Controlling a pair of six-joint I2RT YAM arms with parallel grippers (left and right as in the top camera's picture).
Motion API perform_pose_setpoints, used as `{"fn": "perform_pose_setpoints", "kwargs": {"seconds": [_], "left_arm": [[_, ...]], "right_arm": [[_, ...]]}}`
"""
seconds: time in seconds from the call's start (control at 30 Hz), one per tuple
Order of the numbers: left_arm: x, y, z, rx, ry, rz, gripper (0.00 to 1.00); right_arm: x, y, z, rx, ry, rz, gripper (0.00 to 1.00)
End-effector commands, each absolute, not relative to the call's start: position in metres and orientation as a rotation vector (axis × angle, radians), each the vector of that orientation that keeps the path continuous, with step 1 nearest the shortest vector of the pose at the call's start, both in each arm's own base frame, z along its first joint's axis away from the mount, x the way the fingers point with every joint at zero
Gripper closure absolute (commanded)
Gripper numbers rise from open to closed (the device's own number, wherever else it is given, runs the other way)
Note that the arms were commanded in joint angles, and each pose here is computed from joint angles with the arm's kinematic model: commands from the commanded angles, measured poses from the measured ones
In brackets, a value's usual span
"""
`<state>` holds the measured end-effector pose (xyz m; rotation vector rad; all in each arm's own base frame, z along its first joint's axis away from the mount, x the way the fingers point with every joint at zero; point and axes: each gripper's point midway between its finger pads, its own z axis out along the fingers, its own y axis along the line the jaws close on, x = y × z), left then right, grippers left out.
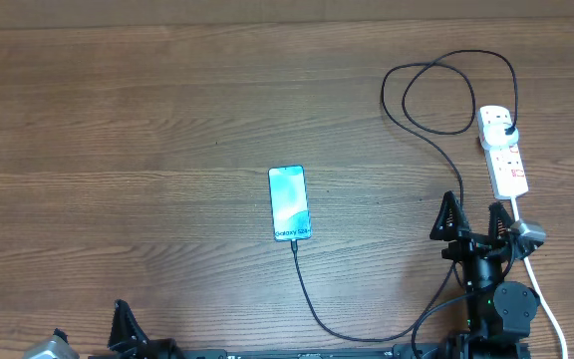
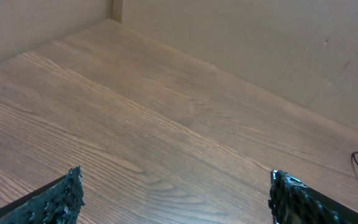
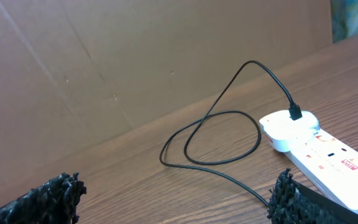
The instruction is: Plug charger to phone and switch on socket
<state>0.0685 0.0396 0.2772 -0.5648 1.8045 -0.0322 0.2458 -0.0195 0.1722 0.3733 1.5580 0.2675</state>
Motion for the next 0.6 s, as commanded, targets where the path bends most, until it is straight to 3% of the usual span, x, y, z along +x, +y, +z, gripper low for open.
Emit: {"fn": "perform_pose_setpoints", "kwargs": {"seconds": [0.0, 0.57], "left_arm": [[0.066, 0.041, 0.280, -0.583, 1.780, -0.030, 0.00], [0.093, 0.037, 0.281, -0.447, 1.775, -0.024, 0.00]], "right_arm": [[0.246, -0.021, 0.170, 0.372, 1.554, 0.255, 0.00], [0.246, -0.021, 0.170, 0.372, 1.554, 0.255, 0.00]]}}
